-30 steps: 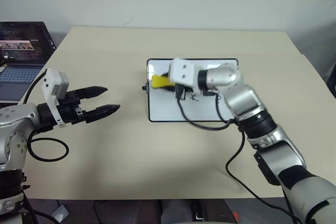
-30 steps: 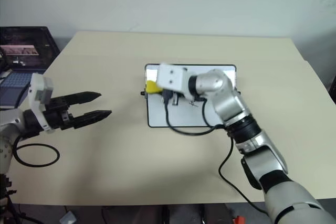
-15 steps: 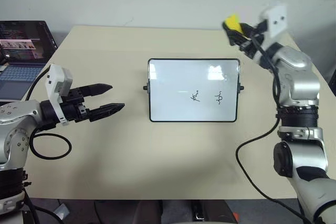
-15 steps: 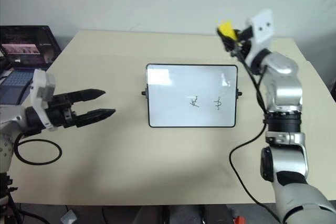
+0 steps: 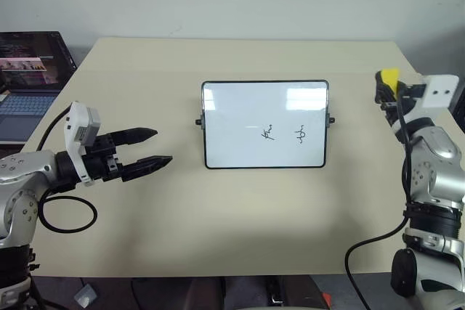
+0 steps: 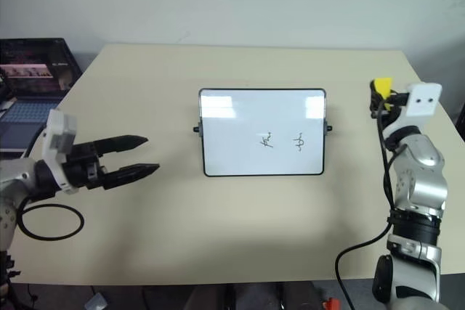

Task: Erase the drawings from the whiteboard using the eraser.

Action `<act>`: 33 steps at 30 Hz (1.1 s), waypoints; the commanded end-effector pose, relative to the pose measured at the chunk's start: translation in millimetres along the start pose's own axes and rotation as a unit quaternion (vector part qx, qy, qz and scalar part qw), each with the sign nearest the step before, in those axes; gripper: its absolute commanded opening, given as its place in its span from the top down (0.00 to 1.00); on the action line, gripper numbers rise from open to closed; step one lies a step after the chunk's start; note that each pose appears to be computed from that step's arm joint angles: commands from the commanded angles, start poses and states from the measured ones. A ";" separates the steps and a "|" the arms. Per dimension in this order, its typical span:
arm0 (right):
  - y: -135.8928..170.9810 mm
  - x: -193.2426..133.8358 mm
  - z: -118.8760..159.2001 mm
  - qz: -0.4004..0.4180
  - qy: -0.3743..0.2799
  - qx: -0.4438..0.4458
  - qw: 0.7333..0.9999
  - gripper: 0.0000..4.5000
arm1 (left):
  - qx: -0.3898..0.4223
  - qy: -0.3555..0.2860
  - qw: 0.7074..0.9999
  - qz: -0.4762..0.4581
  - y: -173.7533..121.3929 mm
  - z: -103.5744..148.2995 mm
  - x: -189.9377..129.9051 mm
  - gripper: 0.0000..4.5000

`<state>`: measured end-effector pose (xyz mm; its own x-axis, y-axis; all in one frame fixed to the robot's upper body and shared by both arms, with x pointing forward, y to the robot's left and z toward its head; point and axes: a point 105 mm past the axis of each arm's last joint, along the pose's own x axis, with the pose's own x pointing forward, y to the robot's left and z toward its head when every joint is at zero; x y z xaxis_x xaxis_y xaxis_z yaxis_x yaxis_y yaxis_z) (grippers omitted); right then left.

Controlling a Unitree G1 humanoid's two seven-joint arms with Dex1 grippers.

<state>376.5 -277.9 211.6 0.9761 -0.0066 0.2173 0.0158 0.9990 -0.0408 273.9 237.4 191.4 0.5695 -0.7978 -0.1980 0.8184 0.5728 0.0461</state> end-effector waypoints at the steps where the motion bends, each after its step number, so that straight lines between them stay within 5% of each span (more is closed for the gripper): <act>1: -13.5 -4.4 24.6 -0.034 -0.046 -0.003 0.998 0.76 | 0.025 -0.021 0.999 0.000 -3.0 11.9 -2.9 0.00; 27: -37.5 -5.4 24.3 -0.085 -0.064 0.013 0.994 0.76 | 0.027 -0.029 0.999 0.006 -4.1 21.7 6.5 0.00; 33: 5.5 3.5 48.1 0.016 -0.079 -0.034 0.996 0.76 | 0.027 -0.027 0.999 0.005 -3.9 24.1 9.1 0.00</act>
<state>373.8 -293.9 224.2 0.9566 -0.0813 0.2798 0.0891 0.9959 -0.0152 279.3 228.5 201.6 0.5915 -0.7889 -0.1668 0.8051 0.5891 0.0688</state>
